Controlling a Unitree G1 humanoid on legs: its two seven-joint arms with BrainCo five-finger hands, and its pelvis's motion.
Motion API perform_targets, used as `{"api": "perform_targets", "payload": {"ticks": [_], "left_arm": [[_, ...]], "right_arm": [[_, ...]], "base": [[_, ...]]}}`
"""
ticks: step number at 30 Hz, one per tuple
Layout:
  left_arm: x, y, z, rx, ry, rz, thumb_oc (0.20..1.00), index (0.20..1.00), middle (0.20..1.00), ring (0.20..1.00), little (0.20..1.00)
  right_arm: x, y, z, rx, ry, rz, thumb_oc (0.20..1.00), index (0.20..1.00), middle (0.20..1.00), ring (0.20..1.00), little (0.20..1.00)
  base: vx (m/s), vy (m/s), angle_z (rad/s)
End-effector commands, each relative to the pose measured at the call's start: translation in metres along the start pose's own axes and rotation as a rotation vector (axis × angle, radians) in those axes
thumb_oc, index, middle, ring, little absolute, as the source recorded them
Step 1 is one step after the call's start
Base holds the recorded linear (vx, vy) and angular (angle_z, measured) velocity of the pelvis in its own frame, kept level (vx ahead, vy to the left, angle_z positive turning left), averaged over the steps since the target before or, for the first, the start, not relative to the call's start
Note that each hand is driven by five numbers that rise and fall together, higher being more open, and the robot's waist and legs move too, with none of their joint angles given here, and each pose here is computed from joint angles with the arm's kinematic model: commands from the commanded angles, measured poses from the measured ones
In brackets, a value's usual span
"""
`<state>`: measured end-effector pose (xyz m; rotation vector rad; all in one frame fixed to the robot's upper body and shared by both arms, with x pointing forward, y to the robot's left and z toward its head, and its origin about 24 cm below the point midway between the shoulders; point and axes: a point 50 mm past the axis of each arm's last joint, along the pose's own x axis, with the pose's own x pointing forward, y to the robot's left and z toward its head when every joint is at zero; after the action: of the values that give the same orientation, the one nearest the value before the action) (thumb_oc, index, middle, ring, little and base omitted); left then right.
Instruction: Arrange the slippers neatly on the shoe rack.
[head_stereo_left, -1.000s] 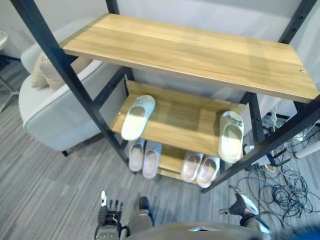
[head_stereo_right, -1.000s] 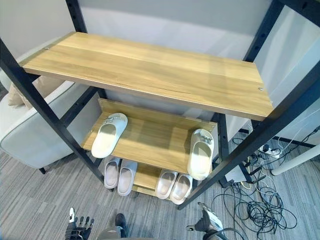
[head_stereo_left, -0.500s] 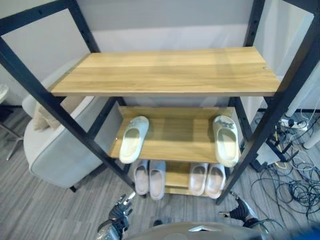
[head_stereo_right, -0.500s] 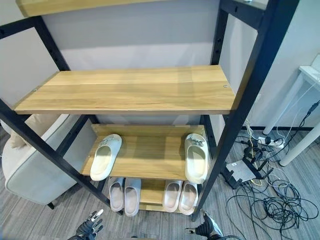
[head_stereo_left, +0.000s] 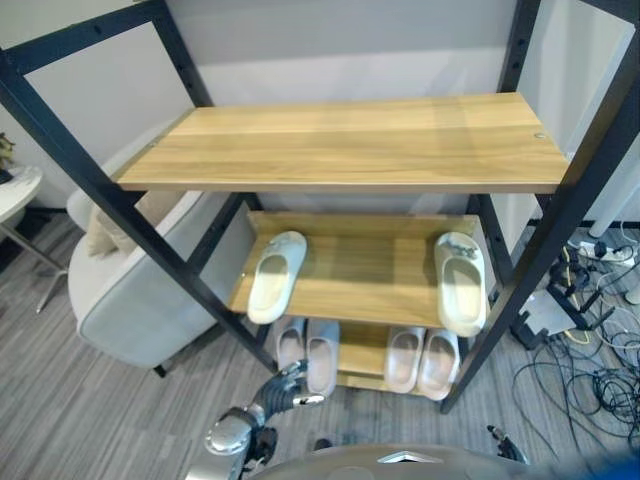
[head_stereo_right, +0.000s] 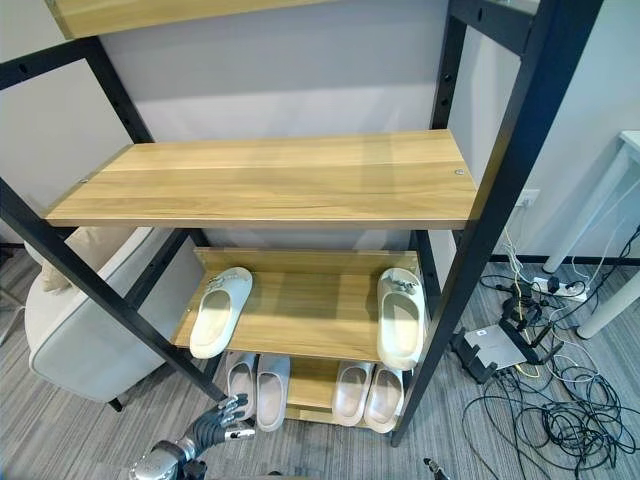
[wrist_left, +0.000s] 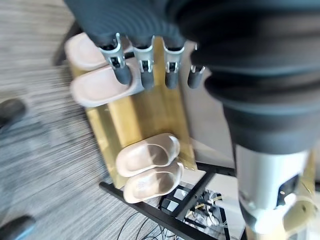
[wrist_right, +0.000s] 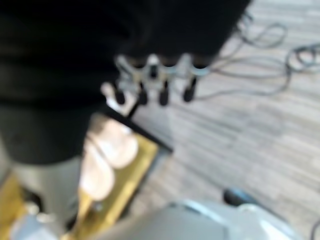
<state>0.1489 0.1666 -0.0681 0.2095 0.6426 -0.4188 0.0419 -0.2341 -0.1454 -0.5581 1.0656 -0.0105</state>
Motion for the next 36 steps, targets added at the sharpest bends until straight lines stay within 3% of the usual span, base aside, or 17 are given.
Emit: {"api": "perform_targets", "payload": {"ticks": [1,6,9,14,18,29,34,35,36], "left_arm": [[0.010,0.018,0.063,0.165,-0.264,0.067,1.000,1.000,1.000,1.000,1.000],[0.010,0.019,0.107,0.291,-0.448,0.093,1.000,1.000,1.000,1.000,1.000],[0.013,0.033,0.124,0.365,-0.485,0.212,1.000,1.000,1.000,1.000,1.000],[0.017,0.057,0.107,0.343,-0.372,0.395,1.000,1.000,1.000,1.000,1.000],[0.014,0.065,0.080,0.157,-0.312,0.529,1.000,1.000,1.000,1.000,1.000],[0.009,0.087,0.093,0.179,-0.346,0.722,1.000,1.000,1.000,1.000,1.000],[0.011,0.087,0.094,0.186,-0.359,0.747,1.000,1.000,1.000,1.000,1.000],[0.053,0.031,0.152,0.319,-0.509,0.324,1.000,1.000,1.000,1.000,1.000],[0.053,0.031,0.152,0.319,-0.508,0.324,1.000,1.000,1.000,1.000,1.000]], "right_arm": [[0.011,-0.005,0.023,0.100,-0.073,-0.052,1.000,1.000,1.000,1.000,1.000],[0.012,0.001,0.019,0.149,-0.037,-0.053,1.000,1.000,1.000,1.000,1.000],[0.011,0.008,0.013,0.125,-0.010,-0.029,1.000,1.000,1.000,1.000,1.000],[0.009,0.015,0.011,0.183,0.004,-0.009,1.000,1.000,1.000,1.000,1.000],[0.004,0.023,0.004,0.274,0.036,-0.016,1.000,1.000,1.000,1.000,1.000],[-0.001,0.031,-0.003,0.253,0.057,-0.006,1.000,1.000,1.000,1.000,1.000],[-0.001,0.031,-0.005,0.241,0.067,-0.030,1.000,1.000,1.000,1.000,1.000],[-0.009,0.035,-0.003,0.295,0.004,0.055,1.000,1.000,1.000,1.000,1.000],[-0.009,0.035,-0.003,0.295,0.004,0.055,1.000,1.000,1.000,1.000,1.000]], "base": [[-0.06,-0.034,0.04],[-0.03,-0.012,0.02],[0.00,0.000,0.00],[0.00,-0.006,-0.02],[0.02,-0.012,-0.10],[0.01,-0.003,-0.06],[0.01,-0.002,-0.02],[0.02,-0.003,-0.06],[0.03,0.005,-0.05]]}}
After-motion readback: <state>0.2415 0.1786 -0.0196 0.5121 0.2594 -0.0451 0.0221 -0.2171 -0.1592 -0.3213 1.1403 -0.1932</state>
